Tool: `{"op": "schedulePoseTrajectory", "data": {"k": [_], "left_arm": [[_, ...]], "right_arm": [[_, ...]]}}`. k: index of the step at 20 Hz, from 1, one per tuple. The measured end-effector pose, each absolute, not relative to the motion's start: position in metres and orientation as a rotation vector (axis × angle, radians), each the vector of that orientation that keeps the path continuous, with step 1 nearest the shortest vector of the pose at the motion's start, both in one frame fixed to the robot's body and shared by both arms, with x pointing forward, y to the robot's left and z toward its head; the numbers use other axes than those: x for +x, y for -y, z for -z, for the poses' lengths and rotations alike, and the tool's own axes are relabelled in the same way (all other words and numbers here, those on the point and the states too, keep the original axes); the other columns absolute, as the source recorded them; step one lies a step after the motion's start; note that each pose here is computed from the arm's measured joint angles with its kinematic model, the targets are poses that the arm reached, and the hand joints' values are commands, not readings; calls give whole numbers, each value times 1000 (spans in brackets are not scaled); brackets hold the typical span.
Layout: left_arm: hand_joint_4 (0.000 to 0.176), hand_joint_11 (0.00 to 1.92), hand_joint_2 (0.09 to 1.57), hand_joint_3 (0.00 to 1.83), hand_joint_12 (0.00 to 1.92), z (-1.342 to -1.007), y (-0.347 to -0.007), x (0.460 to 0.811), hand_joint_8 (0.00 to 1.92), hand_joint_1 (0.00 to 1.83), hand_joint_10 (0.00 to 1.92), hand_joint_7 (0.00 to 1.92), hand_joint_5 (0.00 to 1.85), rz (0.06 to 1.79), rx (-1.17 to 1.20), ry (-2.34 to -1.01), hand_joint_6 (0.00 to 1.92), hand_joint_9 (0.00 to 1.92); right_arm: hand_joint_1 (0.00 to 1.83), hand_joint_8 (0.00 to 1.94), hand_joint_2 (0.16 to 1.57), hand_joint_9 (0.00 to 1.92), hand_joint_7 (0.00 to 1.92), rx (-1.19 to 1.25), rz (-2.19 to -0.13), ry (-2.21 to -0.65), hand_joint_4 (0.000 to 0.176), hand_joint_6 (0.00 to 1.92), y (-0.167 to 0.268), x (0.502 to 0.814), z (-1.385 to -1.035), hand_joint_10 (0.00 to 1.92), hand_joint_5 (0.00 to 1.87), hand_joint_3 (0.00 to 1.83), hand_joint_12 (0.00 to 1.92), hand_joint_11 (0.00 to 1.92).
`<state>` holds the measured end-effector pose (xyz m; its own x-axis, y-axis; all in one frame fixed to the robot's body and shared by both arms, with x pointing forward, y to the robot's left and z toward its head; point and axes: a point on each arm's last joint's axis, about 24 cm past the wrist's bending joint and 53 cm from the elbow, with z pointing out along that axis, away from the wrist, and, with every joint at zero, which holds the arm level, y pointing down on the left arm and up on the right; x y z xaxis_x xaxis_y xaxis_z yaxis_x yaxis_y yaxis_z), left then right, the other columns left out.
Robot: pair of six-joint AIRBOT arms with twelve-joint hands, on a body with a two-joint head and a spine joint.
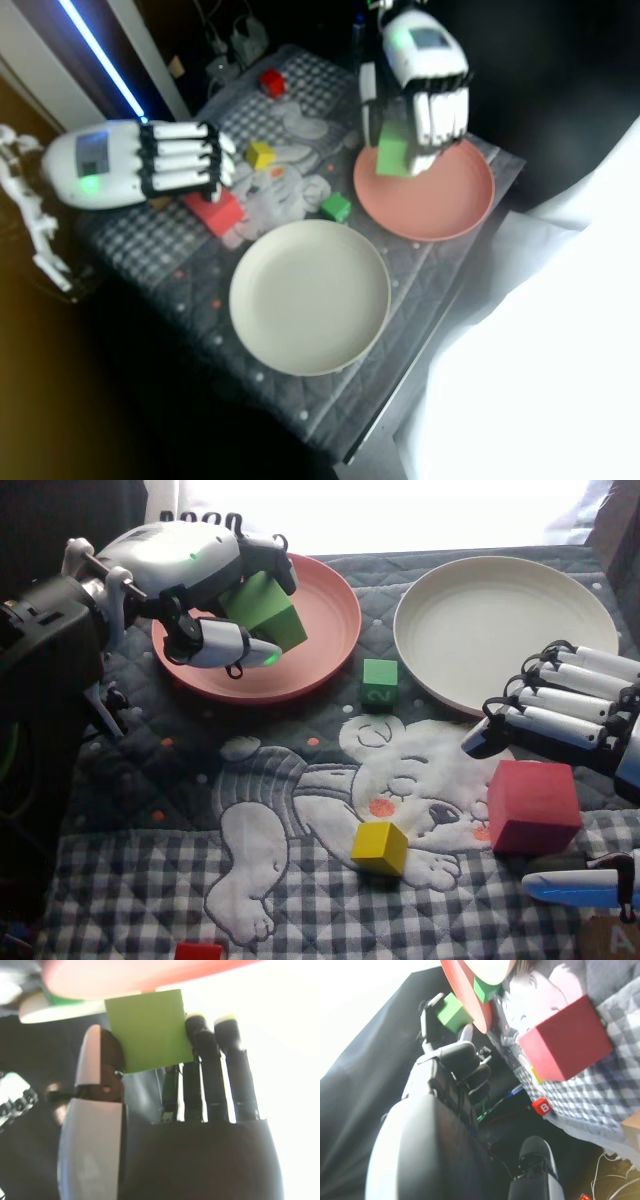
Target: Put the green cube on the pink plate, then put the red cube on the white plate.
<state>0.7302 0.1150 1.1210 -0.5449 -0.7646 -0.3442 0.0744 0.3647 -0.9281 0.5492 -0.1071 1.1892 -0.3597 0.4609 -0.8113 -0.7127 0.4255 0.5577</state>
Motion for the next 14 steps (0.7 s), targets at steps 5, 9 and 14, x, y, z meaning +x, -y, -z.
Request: {"op": "schedulePoseTrajectory", "data": {"k": [5,9,14], "left_arm": [[36,0,1074,0,937,-1117,-118,733,75,770,375,346,495,1287,-675,-1806,207,68],[85,0,974,0,384,-1117,-120,734,1,679,11,137,283,1292,-694,-1802,6,50],[151,0,927,0,0,-1126,-121,720,6,593,0,47,146,1335,-685,-1760,2,0]], "right_arm": [[363,1028,1110,87,187,-233,-1242,-1497,0,989,107,550,-1189,1221,64,8,1633,0],[380,1006,1107,100,191,-232,-1242,-1497,0,1008,108,550,-1189,1181,63,7,1615,0],[605,808,1019,2,101,-238,-1229,-1494,0,937,111,552,-1190,1003,53,0,1453,0]]}}
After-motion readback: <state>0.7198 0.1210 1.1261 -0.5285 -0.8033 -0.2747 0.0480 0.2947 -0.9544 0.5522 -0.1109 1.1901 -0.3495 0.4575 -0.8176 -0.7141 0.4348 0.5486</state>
